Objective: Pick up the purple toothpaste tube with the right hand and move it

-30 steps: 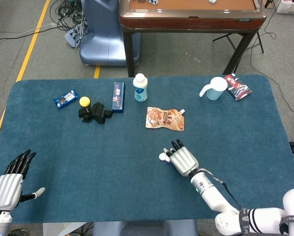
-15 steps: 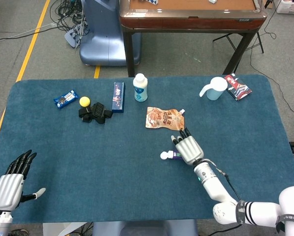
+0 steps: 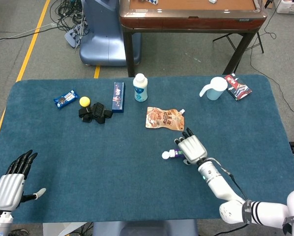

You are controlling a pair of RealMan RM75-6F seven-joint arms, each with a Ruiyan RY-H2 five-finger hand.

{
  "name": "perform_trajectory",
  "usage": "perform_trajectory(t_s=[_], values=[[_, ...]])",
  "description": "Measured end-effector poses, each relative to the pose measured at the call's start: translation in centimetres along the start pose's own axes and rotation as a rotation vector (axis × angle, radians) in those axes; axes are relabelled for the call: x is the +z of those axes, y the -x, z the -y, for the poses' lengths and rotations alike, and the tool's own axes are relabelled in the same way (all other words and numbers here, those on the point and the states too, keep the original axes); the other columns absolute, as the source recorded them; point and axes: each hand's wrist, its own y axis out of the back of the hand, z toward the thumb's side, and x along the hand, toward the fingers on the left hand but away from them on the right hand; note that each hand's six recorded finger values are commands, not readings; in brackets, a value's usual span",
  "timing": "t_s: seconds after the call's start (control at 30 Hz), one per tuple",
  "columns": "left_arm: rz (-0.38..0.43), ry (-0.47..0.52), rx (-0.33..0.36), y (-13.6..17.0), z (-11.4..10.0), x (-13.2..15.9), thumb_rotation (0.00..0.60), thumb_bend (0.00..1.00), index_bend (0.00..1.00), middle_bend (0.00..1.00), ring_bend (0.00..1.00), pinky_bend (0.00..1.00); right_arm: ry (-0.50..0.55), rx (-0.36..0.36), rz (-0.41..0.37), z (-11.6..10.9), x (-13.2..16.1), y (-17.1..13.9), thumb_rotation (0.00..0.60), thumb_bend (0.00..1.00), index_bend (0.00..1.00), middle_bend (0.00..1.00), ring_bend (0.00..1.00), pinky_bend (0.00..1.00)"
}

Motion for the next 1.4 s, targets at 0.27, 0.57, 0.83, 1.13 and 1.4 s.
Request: perform_trajectory(t_s=[0.27, 0.57, 0.83, 1.13, 1.4], values=[[0.002, 0.000, -0.004, 0.1, -0.2, 0.1, 0.600, 0.00, 0.00, 0.00, 0.00, 0.07, 0.104, -0.035, 0.007, 0.9, -0.7, -0.1, 0.600, 0.20, 0.44, 0.44, 0.23, 0.07], [0.000, 0.002, -0.006, 0.1, -0.2, 0.1, 0.600, 0.00, 0.00, 0.00, 0.00, 0.07, 0.134, -0.046, 0.014, 1.5, -0.7, 0.9, 0.600, 0.23, 0.44, 0.45, 0.24, 0.07], [-0.006, 0.002, -0.004, 0.2, -0.2, -0.1, 0.600, 0.00, 0.00, 0.00, 0.00, 0.07, 0.128, -0.032, 0.011, 1.8, -0.6, 1.6, 0.600, 0.33, 0.47, 0.47, 0.26, 0.07], [-0.010, 0.001, -0.006, 0.3, -0.2, -0.2, 0.600, 0.00, 0.00, 0.00, 0.00, 0.07, 0.118, -0.004, 0.016, 2.3, -0.9, 1.9, 0.600, 0.33, 0.47, 0.48, 0.26, 0.07], [-0.005, 0.002, -0.005, 0.1, -0.2, -0.1, 0.600, 0.00, 0.00, 0.00, 0.00, 0.07, 0.111, 0.009, 0.023, 2.5, -1.4, 2.0, 0.600, 0.39, 0.55, 0.53, 0.32, 0.07]])
